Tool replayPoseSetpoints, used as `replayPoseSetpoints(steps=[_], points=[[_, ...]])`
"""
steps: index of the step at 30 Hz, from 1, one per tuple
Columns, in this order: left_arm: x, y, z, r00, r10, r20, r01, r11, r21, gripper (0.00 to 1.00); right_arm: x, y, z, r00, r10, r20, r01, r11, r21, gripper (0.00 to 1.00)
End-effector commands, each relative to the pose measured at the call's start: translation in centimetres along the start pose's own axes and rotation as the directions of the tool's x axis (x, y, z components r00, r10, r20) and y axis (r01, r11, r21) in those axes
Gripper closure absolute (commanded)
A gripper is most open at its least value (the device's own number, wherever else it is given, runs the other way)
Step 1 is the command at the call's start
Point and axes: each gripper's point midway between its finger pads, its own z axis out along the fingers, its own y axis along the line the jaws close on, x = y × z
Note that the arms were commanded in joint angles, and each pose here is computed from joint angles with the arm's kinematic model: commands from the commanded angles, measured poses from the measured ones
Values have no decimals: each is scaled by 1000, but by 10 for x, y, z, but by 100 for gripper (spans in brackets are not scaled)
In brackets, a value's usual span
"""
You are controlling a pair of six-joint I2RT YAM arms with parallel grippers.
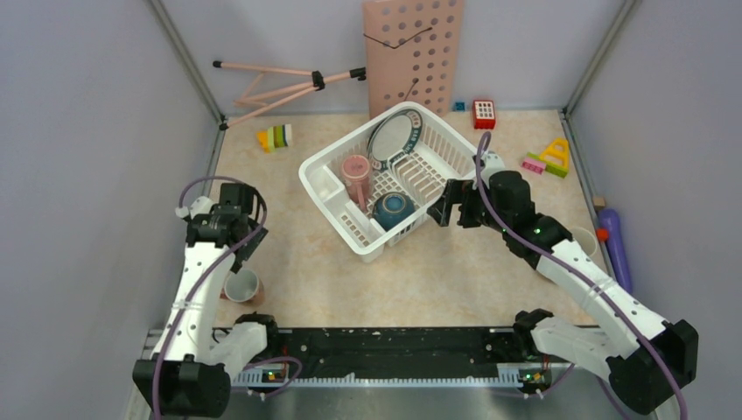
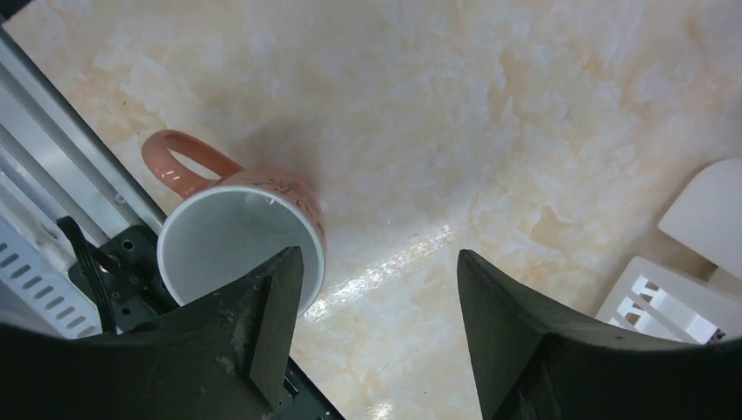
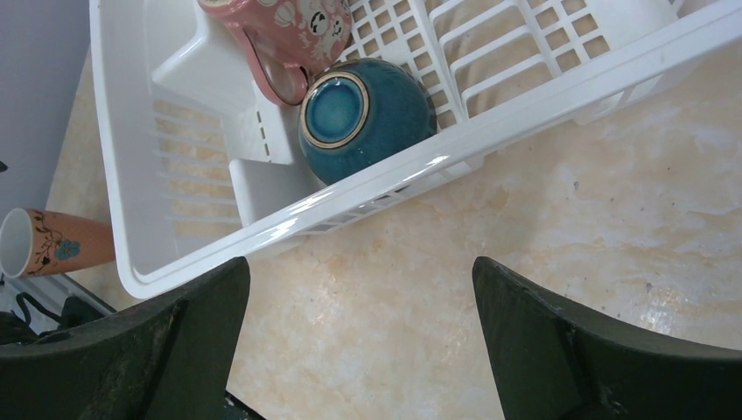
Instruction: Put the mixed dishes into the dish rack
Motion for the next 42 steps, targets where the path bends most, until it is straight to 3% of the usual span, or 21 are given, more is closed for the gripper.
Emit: replayPoseSetpoints(steps=[1, 5, 10, 11, 14, 16, 24, 25, 29, 38, 42], points=[[26, 10, 9, 996, -24, -91, 20, 999, -41, 30, -20, 10, -2, 998, -15, 65, 17, 999, -35, 4], [44, 6, 23, 988, -55, -144, 51, 998, -32, 30, -21, 7, -4, 998, -19, 67, 20, 1000, -16, 4], [47, 9, 40, 990, -70, -123, 63, 996, -64, 33, -16, 2, -5, 998, -22, 58, 22, 1000, 2, 4], [48, 11, 44, 990, -71, -124, 62, 995, -74, 36, -16, 2, -6, 998, -21, 59, 21, 1000, 3, 4], [50, 13, 50, 990, -76, -121, 64, 993, -97, 60, -15, 1, -8, 998, -21, 63, 21, 1000, 5, 3], [51, 15, 52, 990, -80, -114, 69, 993, -101, 65, -15, 0, -9, 998, -21, 65, 20, 1000, 8, 3], [70, 23, 64, 984, -109, -142, 93, 989, -113, 65, -16, 2, -10, 998, -20, 67, 20, 1000, 0, 3], [71, 22, 65, 983, -110, -145, 94, 989, -111, 68, -16, 3, -10, 997, -19, 68, 19, 1000, -2, 3], [64, 18, 60, 986, -114, -121, 105, 991, -78, 100, -17, 4, -9, 998, -16, 65, 16, 1000, -7, 3], [5, 5, 12, 992, -118, 45, 115, 991, 62, 100, -17, 11, -6, 998, -8, 61, 11, 999, -43, 4], [-29, -31, -31, 994, -32, 103, 3, 964, 267, 100, -19, 18, -5, 998, -26, 56, 30, 997, -77, 3]])
